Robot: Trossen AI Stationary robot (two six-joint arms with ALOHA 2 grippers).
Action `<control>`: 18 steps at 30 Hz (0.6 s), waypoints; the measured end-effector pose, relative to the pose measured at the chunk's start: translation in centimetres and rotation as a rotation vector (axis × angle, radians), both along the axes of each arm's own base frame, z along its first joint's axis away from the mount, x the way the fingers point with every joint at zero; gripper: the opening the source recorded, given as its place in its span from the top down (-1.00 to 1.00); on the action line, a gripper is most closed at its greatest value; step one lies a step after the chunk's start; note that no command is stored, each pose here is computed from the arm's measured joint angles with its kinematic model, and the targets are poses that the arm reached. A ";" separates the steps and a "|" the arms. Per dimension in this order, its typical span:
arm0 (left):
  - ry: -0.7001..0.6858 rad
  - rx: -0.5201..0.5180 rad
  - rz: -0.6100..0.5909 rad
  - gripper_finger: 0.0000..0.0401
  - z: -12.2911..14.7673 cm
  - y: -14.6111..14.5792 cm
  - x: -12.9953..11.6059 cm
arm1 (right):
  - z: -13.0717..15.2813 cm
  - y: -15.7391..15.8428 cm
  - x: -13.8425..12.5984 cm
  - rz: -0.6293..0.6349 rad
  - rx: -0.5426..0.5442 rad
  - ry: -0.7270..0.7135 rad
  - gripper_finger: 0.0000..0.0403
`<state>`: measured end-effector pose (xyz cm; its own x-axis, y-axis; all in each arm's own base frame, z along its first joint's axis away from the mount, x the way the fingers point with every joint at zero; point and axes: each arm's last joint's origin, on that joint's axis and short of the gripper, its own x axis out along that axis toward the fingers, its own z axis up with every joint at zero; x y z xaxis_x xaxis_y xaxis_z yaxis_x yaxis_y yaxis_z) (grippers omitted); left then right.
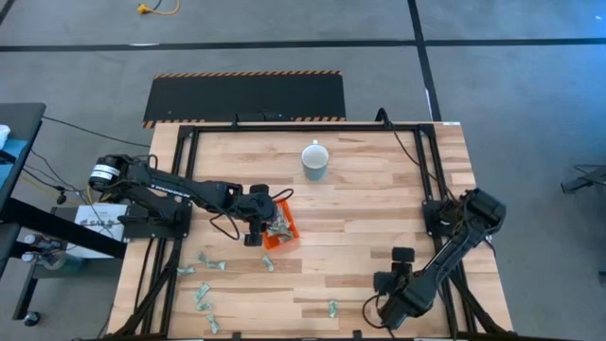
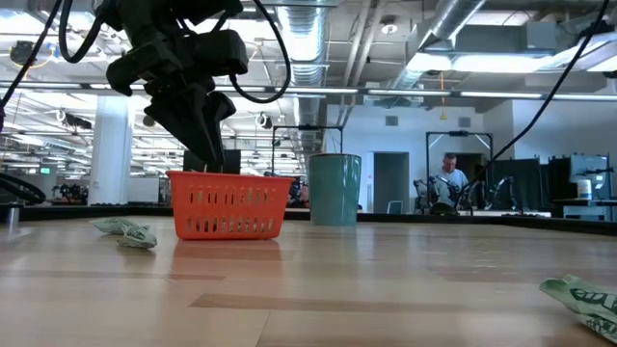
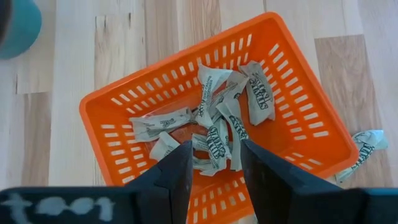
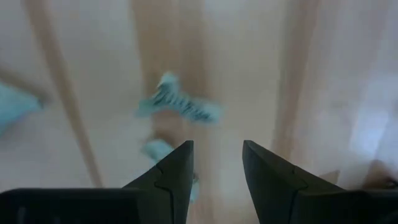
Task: Pick and place items into bin
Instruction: Put the green stevia packet into the orange bin
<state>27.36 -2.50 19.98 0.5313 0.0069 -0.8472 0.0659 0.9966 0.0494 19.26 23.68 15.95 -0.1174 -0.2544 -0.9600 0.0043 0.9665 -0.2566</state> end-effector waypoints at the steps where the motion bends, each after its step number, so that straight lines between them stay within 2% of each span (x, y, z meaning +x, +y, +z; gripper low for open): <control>1: 0.000 0.002 -0.002 0.37 0.0 0.0 0.0 | 0.0 0.2 0.0 0.020 0.007 0.015 0.35; 7: 0.000 0.002 -0.003 0.37 0.0 0.0 0.0 | 0.3 0.6 0.3 0.096 0.042 0.017 0.35; 12: 0.000 0.000 -0.001 0.37 0.0 0.0 0.0 | 0.1 1.4 0.9 0.233 0.153 -0.008 0.35; 18: -0.001 -0.001 0.002 0.37 0.0 0.0 0.0 | 0.1 0.9 1.5 0.268 0.149 0.000 0.35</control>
